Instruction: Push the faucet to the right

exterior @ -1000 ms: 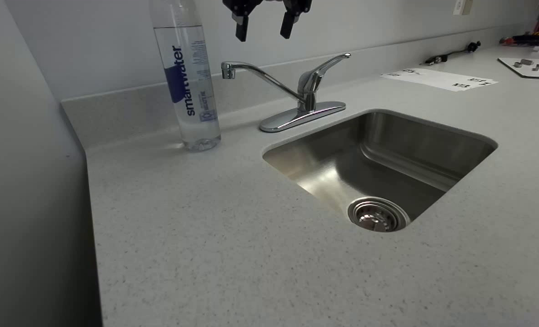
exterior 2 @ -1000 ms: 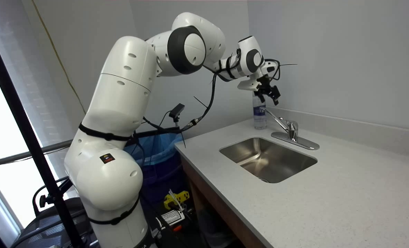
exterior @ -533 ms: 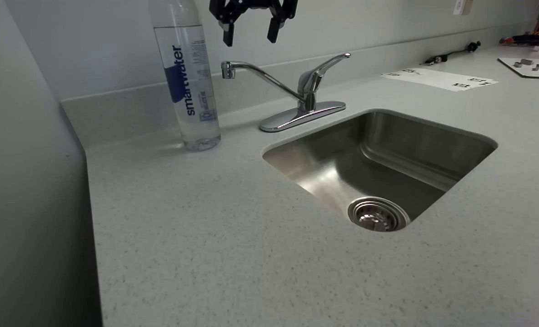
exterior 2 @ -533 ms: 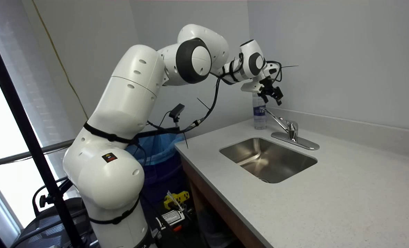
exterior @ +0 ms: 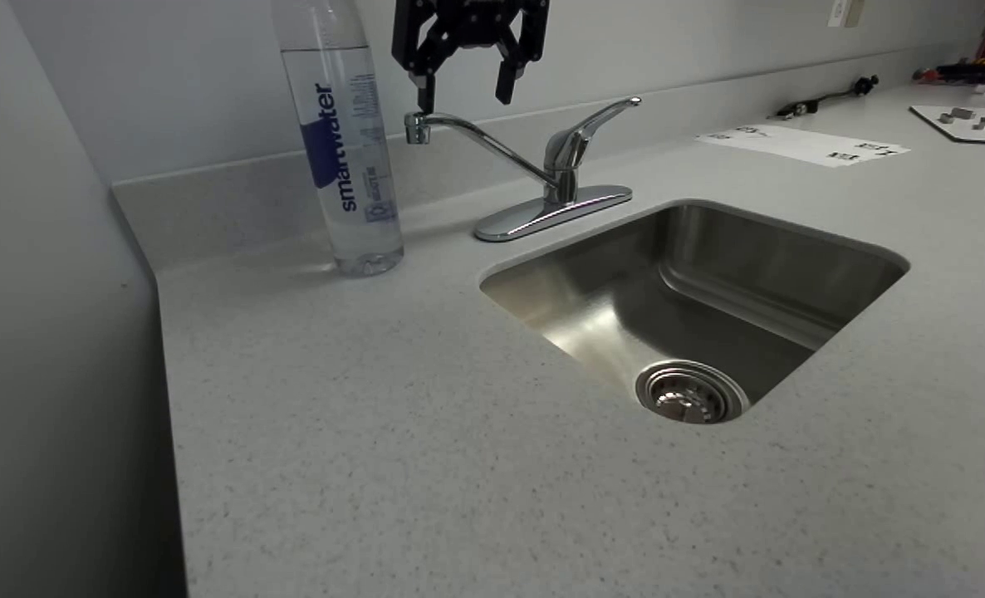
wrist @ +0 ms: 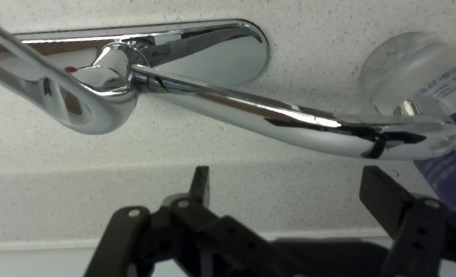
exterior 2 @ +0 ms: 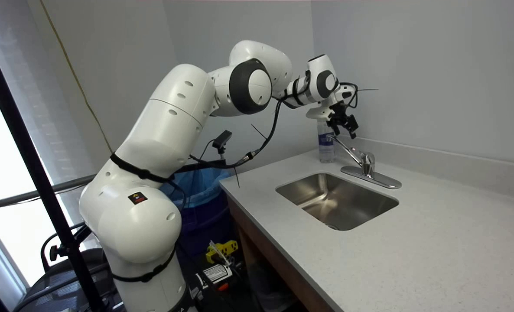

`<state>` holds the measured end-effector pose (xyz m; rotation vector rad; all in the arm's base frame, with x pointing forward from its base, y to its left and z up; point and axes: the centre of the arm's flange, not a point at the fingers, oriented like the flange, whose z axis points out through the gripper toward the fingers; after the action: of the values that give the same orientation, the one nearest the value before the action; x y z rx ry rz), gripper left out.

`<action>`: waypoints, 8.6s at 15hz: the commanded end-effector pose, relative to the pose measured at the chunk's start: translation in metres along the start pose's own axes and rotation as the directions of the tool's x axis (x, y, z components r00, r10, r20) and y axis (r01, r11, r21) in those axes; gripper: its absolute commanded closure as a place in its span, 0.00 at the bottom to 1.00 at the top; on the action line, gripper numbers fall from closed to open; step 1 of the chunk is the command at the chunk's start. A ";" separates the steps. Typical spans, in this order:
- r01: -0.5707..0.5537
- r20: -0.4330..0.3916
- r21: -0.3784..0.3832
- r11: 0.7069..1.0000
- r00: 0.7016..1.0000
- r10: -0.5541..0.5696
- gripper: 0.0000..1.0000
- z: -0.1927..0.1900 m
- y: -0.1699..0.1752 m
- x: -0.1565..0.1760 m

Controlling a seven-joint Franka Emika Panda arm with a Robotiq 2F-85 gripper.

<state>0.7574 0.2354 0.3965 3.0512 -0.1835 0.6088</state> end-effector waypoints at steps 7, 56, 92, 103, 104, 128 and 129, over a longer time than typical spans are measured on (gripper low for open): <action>-0.049 0.106 0.009 0.999 0.993 0.048 0.00 0.006 -0.009 0.014; 0.032 0.336 -0.093 0.995 0.942 0.001 0.00 -0.040 0.073 -0.095; -0.222 0.351 -0.273 0.936 0.883 0.312 0.00 -0.028 0.184 -0.078; -0.342 0.318 -0.340 0.876 0.835 0.450 0.00 -0.026 0.219 -0.068; -0.347 0.317 -0.355 0.868 0.829 0.461 0.00 -0.025 0.225 -0.067; -0.131 0.391 -0.278 0.952 0.889 0.237 0.00 -0.045 0.156 -0.104; -0.127 0.395 -0.288 0.949 0.887 0.239 0.00 -0.042 0.159 -0.105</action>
<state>0.6419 0.0965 0.3930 2.9092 -0.5704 -0.0549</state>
